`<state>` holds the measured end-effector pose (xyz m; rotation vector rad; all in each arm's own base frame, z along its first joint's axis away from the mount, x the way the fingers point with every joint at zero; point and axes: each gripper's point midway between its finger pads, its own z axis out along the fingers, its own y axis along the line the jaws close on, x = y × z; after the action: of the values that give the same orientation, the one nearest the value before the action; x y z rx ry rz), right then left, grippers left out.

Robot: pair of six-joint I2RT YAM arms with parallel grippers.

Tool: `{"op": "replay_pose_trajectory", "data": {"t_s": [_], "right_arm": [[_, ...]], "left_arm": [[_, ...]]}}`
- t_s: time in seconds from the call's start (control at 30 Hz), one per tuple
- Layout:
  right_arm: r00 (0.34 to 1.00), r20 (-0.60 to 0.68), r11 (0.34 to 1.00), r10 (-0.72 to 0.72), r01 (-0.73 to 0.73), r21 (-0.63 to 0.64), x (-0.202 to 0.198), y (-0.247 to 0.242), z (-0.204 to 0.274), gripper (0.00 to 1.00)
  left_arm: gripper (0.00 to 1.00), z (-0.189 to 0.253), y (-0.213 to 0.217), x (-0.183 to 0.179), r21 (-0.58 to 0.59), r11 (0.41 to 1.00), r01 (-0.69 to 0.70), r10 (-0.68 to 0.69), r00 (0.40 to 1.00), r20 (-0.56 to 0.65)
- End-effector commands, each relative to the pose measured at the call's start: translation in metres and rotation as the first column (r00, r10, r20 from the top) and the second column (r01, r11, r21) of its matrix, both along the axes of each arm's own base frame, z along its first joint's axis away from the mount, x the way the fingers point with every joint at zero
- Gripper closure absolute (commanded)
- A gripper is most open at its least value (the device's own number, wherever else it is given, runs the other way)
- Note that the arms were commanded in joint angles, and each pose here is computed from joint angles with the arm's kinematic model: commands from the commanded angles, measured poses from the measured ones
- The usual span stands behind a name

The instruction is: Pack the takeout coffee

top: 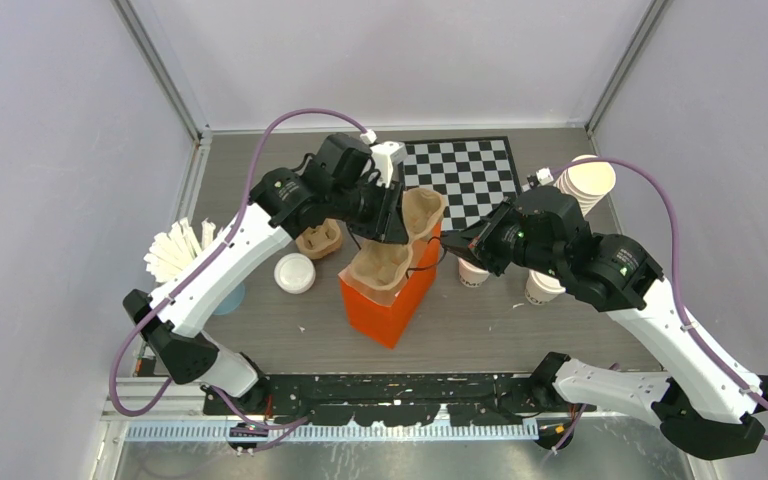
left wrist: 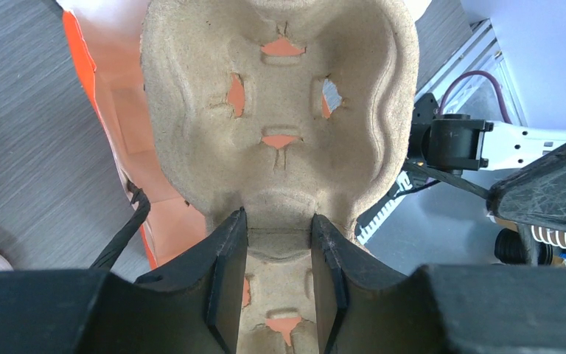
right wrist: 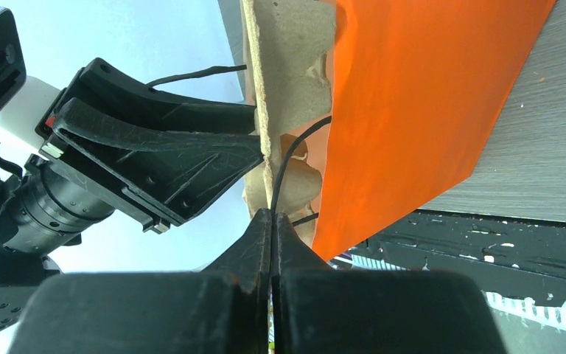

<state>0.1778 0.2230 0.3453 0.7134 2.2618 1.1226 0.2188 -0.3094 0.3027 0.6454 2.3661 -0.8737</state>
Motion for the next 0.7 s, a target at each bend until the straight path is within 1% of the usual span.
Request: {"op": "replay_pose_trajectory", "data": {"t_s": [0.0,0.33,0.67], "right_arm": [[0.999,0.052,1.000,-0.008,0.007,0.024,0.002,-0.002,0.014,1.00],[0.998,0.052,1.000,-0.023,0.023,0.013,0.003,-0.005,0.014,1.00],[0.998,0.060,1.000,-0.005,0.005,0.002,0.005,-0.001,0.019,1.00]], "left_arm": [[0.79,0.037,-0.008,-0.002,-0.119,0.993,0.022,-0.013,0.997,0.078],[0.79,0.036,-0.012,-0.006,-0.141,0.989,0.044,-0.035,0.997,0.069],[0.79,0.056,-0.009,-0.004,-0.150,0.988,0.039,-0.023,0.994,0.107]]}}
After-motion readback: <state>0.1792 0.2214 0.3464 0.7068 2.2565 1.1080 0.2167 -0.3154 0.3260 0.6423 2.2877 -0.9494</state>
